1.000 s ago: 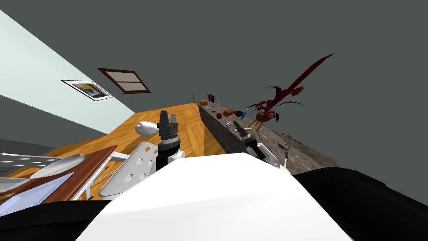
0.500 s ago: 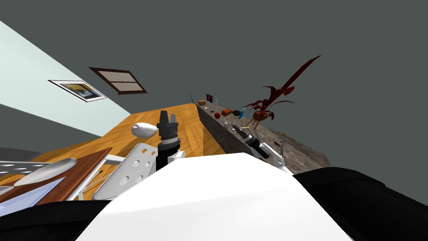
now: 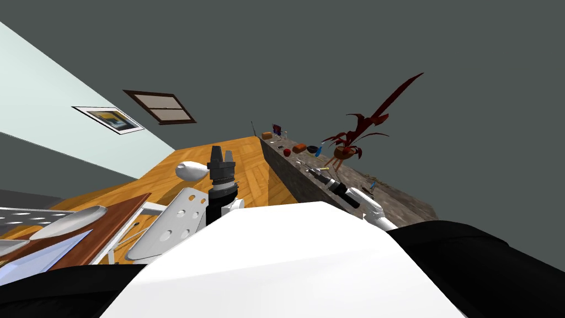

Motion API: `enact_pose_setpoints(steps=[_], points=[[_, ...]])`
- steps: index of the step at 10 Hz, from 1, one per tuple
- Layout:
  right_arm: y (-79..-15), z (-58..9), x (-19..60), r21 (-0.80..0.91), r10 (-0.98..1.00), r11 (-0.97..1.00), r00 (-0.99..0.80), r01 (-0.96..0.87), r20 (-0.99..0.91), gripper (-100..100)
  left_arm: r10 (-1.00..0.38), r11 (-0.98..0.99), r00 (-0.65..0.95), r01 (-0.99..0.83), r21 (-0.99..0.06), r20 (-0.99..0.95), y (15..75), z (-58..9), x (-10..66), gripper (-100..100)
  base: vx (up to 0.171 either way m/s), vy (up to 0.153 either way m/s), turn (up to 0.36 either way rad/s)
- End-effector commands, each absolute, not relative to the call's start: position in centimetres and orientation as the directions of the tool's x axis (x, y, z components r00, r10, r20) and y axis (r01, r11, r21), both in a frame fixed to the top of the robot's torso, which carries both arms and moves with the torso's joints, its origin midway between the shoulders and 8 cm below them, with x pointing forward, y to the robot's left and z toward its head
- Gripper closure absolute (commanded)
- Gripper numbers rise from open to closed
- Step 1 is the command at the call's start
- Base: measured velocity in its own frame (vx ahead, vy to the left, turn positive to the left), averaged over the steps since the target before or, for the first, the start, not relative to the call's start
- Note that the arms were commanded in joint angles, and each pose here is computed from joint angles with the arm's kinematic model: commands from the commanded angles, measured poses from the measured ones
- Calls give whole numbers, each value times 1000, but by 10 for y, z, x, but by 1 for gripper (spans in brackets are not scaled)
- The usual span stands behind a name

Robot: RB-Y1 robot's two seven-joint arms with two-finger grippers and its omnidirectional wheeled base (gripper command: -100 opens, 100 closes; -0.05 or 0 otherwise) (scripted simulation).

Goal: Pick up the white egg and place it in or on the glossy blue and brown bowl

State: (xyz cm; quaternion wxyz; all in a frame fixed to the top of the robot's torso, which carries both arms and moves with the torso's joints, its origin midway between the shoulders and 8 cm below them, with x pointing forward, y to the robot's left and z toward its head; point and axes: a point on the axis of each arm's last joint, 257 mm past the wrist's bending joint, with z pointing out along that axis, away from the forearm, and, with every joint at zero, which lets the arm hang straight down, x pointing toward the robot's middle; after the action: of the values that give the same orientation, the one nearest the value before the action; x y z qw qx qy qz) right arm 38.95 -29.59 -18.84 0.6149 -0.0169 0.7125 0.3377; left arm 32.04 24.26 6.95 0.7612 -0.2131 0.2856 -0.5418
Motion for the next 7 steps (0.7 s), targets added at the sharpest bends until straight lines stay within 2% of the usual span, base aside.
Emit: enact_pose_setpoints(steps=[1,3,7], points=[[-316,-212,386,400,305,820,-278,-410,-911,-100,-947,322,250,703,-634,-204,243,70,320,0,-2,-4,108],[-333,-227,383,349,235,850,-307,-396,-922,-100,-947,322,250,703,-634,-204,243,70,320,0,1,0,59],[-401,-279,360,166,7,924,-419,-345,-908,-100,-947,322,250,703,-634,-204,243,70,320,0,15,24,214]])
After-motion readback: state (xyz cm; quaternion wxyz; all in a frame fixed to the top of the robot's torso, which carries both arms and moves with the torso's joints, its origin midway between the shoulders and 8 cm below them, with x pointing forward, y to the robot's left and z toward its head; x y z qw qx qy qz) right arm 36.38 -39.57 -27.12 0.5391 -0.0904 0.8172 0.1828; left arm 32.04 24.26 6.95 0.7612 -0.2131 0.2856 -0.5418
